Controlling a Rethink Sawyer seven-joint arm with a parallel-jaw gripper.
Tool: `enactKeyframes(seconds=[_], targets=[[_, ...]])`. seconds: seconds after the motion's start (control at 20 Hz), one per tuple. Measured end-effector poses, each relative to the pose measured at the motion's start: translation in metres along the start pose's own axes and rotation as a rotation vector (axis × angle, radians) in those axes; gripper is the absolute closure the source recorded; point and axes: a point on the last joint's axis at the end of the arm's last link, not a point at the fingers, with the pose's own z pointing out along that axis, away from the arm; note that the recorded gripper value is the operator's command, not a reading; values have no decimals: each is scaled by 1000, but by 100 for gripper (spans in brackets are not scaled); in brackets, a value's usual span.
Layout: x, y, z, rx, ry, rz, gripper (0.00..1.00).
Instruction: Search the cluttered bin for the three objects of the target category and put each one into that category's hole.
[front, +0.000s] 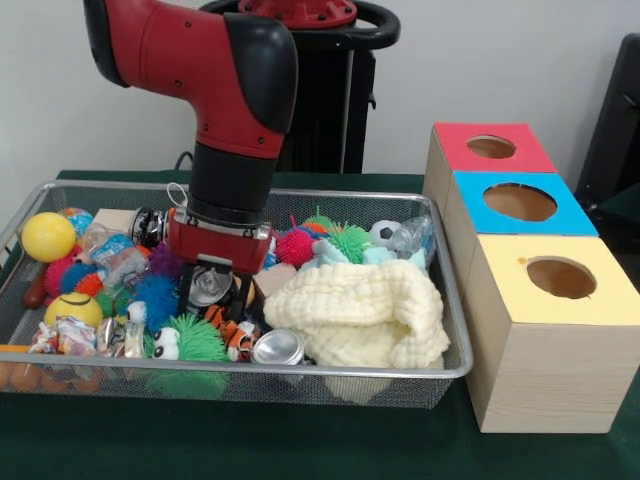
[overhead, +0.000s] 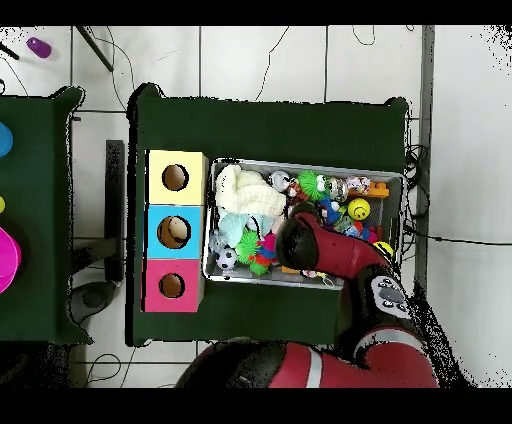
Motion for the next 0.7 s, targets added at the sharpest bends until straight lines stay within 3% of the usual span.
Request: enactKeyframes(seconds=[0.7], targets=[[-8,22,-2,75,34,47,0]])
